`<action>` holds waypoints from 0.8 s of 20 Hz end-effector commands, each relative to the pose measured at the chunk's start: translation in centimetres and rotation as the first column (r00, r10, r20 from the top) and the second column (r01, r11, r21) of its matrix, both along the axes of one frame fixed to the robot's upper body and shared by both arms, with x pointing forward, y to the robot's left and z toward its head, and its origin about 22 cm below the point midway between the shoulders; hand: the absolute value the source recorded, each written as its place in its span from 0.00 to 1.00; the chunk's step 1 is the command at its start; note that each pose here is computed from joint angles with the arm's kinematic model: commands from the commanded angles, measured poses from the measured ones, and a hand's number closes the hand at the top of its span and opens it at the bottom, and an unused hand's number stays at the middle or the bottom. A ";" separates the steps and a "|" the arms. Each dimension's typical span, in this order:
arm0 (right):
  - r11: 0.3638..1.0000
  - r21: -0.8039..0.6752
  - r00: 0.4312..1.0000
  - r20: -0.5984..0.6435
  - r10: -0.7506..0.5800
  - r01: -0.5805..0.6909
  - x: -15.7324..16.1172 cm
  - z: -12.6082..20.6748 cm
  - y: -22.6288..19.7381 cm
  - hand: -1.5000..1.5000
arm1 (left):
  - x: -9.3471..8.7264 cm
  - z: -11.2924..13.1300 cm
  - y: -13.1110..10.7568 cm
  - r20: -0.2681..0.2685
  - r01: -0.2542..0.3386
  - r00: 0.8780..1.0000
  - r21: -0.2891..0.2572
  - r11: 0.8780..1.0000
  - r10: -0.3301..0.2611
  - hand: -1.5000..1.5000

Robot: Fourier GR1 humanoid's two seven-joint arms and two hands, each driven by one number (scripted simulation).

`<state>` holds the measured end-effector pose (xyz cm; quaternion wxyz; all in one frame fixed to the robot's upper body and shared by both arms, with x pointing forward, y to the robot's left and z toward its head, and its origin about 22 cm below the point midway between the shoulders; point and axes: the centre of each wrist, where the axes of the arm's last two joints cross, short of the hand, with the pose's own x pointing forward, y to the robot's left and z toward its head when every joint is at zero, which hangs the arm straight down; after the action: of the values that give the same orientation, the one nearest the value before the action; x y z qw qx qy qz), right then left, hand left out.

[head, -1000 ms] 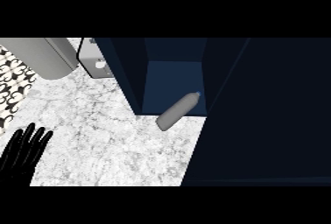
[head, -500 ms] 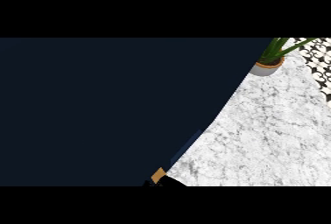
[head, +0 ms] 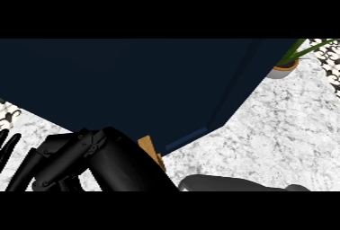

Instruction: Pick up the bottled water, place it into the cabinet and close the cabinet

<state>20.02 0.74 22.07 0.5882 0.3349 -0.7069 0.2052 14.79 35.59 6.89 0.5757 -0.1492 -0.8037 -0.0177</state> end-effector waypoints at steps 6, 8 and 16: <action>0.938 -0.089 0.941 -0.080 0.329 -0.335 4.4 -0.6 1.1 1.00 | -0.4 1.7 0.0 0.011 -0.018 1.000 0.018 1.000 0.018 0.00; 0.926 -0.087 0.927 -0.119 0.355 -0.366 5.9 -1.3 0.7 1.00 | -1.6 0.8 0.4 -0.016 -0.014 1.000 0.006 1.000 0.014 0.00; 0.975 -0.057 0.973 -0.095 0.210 -0.216 12.1 -2.9 -1.9 1.00 | -2.6 2.7 1.4 -0.007 -0.008 1.000 0.023 1.000 0.009 0.00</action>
<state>29.69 0.04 19.74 0.6006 0.4087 -0.6198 0.2968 13.06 36.41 8.55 0.5791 -0.1377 -0.8033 -0.0172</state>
